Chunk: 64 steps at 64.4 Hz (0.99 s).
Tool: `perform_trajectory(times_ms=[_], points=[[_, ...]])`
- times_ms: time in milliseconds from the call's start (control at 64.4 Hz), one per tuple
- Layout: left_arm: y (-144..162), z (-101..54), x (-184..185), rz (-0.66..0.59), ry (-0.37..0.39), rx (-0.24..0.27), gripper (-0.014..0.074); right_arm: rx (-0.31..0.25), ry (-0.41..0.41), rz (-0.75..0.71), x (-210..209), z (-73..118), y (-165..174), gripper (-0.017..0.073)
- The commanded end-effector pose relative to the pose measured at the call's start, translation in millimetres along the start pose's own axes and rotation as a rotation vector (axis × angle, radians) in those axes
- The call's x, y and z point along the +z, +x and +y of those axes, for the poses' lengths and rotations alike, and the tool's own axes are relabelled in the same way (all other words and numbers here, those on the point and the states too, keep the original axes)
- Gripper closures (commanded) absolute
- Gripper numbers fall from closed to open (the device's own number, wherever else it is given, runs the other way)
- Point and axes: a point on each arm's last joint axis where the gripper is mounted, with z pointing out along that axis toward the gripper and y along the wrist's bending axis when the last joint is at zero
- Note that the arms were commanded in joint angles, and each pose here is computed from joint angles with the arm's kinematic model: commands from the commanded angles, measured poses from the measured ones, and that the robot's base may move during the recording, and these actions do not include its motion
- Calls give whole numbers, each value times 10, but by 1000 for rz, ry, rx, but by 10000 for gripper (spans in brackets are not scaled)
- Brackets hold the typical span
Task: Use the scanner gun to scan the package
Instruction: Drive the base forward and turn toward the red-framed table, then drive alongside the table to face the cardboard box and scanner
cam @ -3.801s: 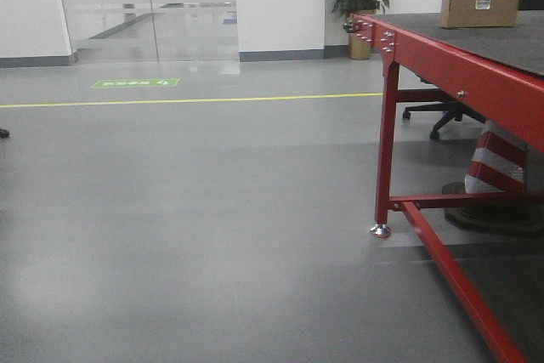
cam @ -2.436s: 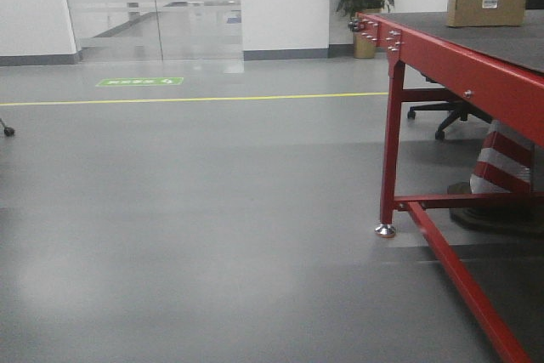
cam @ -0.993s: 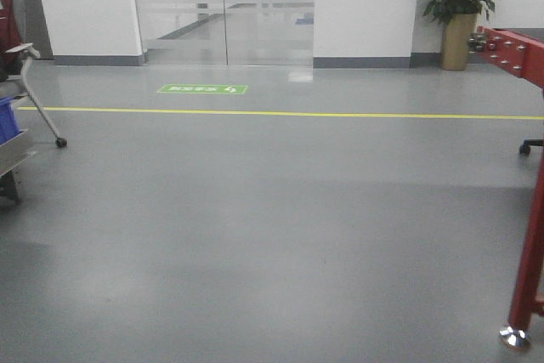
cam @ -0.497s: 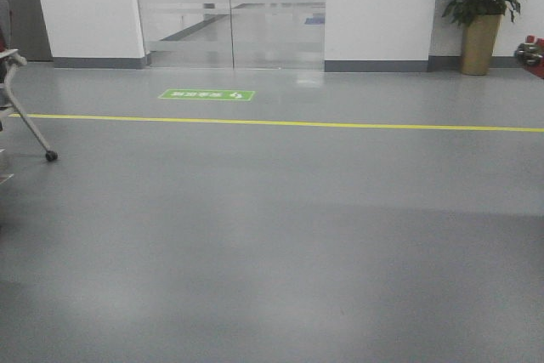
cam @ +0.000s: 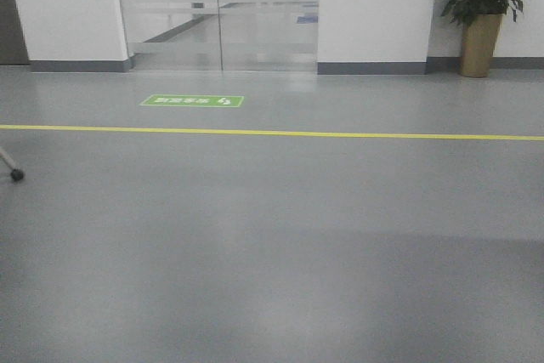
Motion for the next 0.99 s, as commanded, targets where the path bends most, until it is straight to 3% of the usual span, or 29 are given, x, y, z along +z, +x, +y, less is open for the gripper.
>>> perform_trajectory(times_ms=[0,978], points=[[-24,-2,-4,-23,5,-11,705,-7,5,-24,-3,-4,-21,721],[-24,-2,-4,-23,5,-11,705,-7,5,-24,-3,-4,-21,721]])
